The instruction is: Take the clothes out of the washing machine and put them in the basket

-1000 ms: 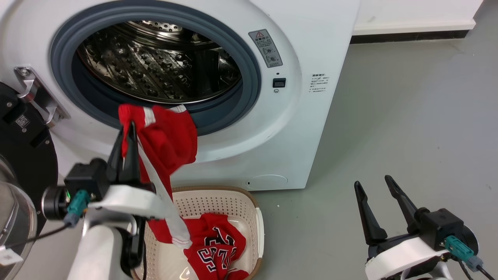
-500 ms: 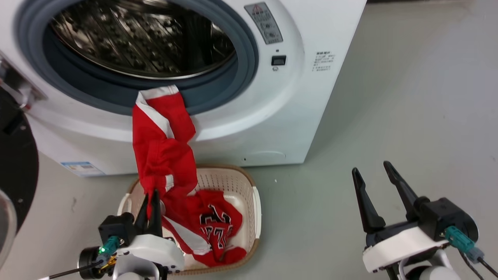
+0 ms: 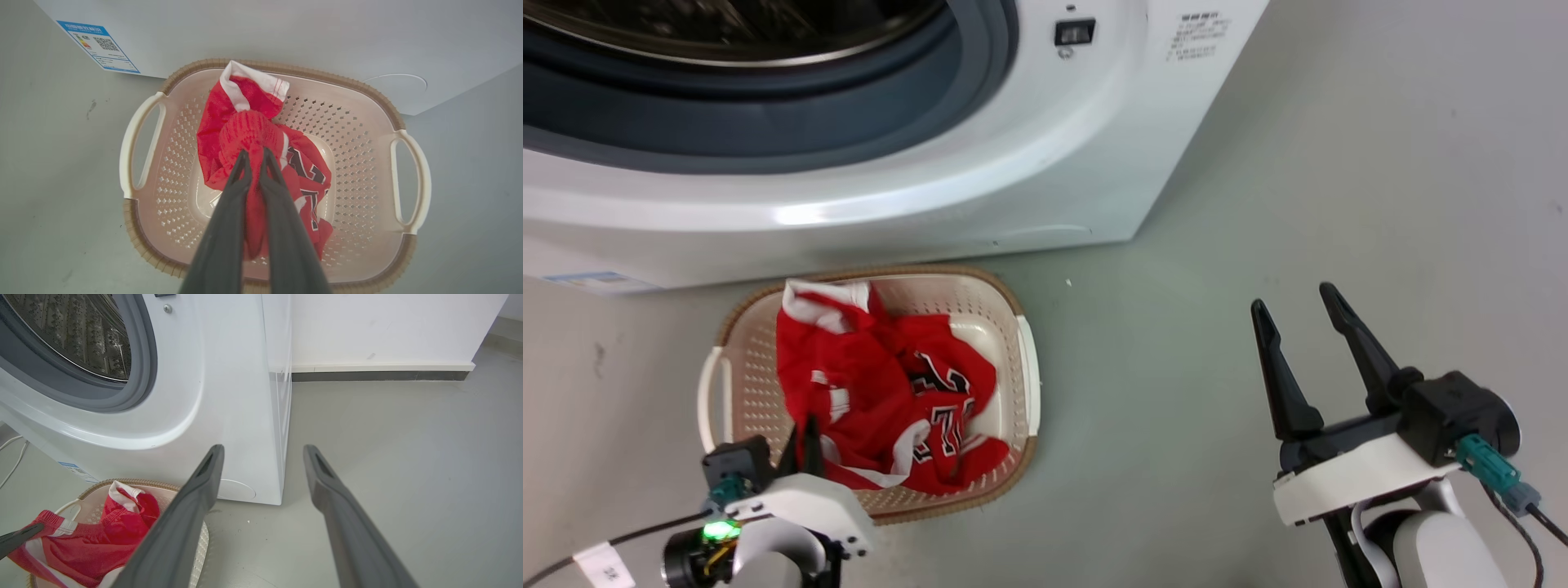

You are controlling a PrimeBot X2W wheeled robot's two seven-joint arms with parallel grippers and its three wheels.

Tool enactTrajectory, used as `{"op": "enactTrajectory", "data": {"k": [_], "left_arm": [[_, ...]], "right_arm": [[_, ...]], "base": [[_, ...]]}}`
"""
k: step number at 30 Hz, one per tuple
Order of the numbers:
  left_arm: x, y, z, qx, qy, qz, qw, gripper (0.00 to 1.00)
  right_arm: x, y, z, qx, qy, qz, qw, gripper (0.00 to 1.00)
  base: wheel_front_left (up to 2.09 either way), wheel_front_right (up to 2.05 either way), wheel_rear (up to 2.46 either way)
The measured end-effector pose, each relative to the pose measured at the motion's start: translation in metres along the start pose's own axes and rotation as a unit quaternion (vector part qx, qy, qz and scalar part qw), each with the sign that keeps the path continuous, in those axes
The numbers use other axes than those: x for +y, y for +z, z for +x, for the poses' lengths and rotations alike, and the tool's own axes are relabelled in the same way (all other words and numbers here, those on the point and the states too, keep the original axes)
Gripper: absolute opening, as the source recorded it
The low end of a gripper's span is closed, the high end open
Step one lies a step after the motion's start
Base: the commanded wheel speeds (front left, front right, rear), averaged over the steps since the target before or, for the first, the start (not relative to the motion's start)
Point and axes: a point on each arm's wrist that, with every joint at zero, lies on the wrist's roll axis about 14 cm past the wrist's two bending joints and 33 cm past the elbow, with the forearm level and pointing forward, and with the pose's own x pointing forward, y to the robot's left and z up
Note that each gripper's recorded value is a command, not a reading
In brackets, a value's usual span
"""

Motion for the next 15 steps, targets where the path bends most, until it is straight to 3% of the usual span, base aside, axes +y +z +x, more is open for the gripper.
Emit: {"op": "enactTrajectory", "data": {"k": [15], "left_arm": [[0.032, -0.045, 0.072, 0.075, 0.054, 0.007, 0.996, 0.00]], "right_arm": [[-0.018, -0.050, 0.027, 0.045, -0.014, 0.009, 0.999, 1.00]], "base": [[0.00, 0.00, 0.00]]}}
